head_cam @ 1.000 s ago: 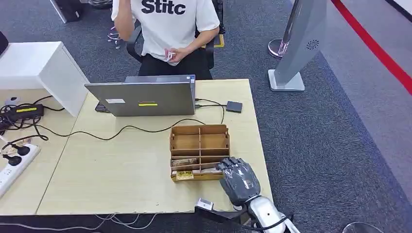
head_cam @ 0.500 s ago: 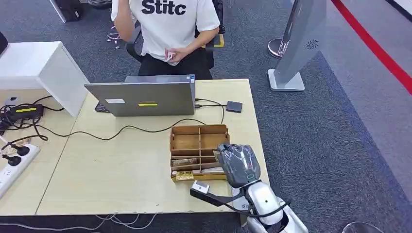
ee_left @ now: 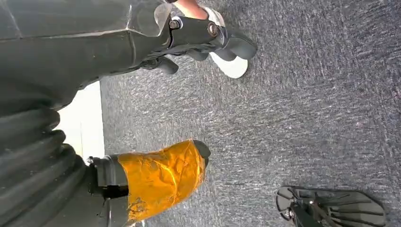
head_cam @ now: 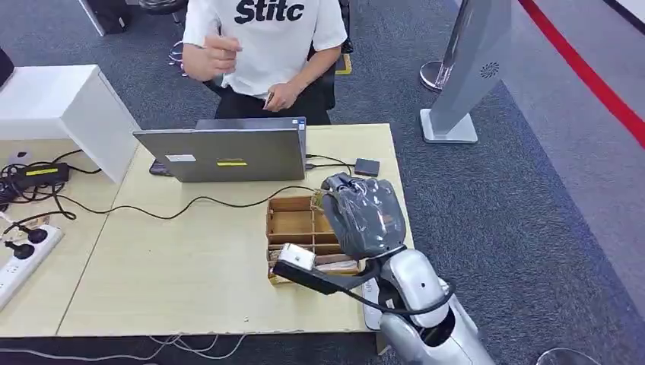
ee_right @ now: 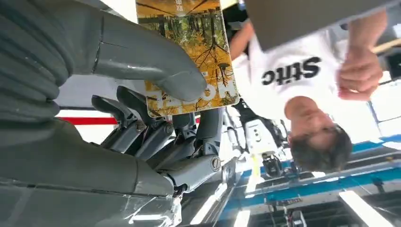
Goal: Pass the card to the sensor for recognition and then transmit it.
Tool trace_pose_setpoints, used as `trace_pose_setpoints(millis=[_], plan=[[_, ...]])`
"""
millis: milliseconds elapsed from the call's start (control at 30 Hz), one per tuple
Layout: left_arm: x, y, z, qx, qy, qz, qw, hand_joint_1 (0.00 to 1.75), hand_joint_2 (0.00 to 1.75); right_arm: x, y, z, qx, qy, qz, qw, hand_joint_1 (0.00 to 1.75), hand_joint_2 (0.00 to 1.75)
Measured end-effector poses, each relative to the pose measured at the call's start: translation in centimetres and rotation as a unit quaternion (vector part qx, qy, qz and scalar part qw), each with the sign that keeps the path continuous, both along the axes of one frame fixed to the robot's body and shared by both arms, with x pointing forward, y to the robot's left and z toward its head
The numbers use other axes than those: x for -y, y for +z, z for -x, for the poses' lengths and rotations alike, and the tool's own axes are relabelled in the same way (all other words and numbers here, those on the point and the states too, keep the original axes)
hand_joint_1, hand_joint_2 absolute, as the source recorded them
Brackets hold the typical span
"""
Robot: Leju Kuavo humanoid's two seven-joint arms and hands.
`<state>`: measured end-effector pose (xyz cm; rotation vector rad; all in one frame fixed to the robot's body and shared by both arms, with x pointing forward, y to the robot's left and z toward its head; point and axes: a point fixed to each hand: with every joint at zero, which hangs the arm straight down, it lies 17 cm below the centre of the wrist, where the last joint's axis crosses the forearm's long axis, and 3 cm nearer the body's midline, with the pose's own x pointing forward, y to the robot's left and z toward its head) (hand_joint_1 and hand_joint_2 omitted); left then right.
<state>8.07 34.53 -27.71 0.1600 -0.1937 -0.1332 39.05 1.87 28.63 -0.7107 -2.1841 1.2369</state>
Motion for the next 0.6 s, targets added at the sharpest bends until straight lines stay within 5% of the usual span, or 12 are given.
trace_pose_setpoints(millis=[233,567,600], plan=[[0.0,0.0,-0.2,-0.002,-0.015,-0.002,1.000,0.00,1.75,0.1,1.3,-5.2,-0.064,-0.029,-0.016,0.997,1.75,1.75],[0.0,0.0,-0.2,-0.003,-0.021,-0.001,1.000,0.00,1.75,0.9,0.3,-8.5,-0.122,-0.043,-0.040,0.991,1.75,1.75],[0.1,0.0,-0.2,-0.003,-0.021,-0.001,1.000,0.00,1.75,0.9,0.2,-8.8,-0.125,-0.043,-0.042,0.990,1.41,1.75]])
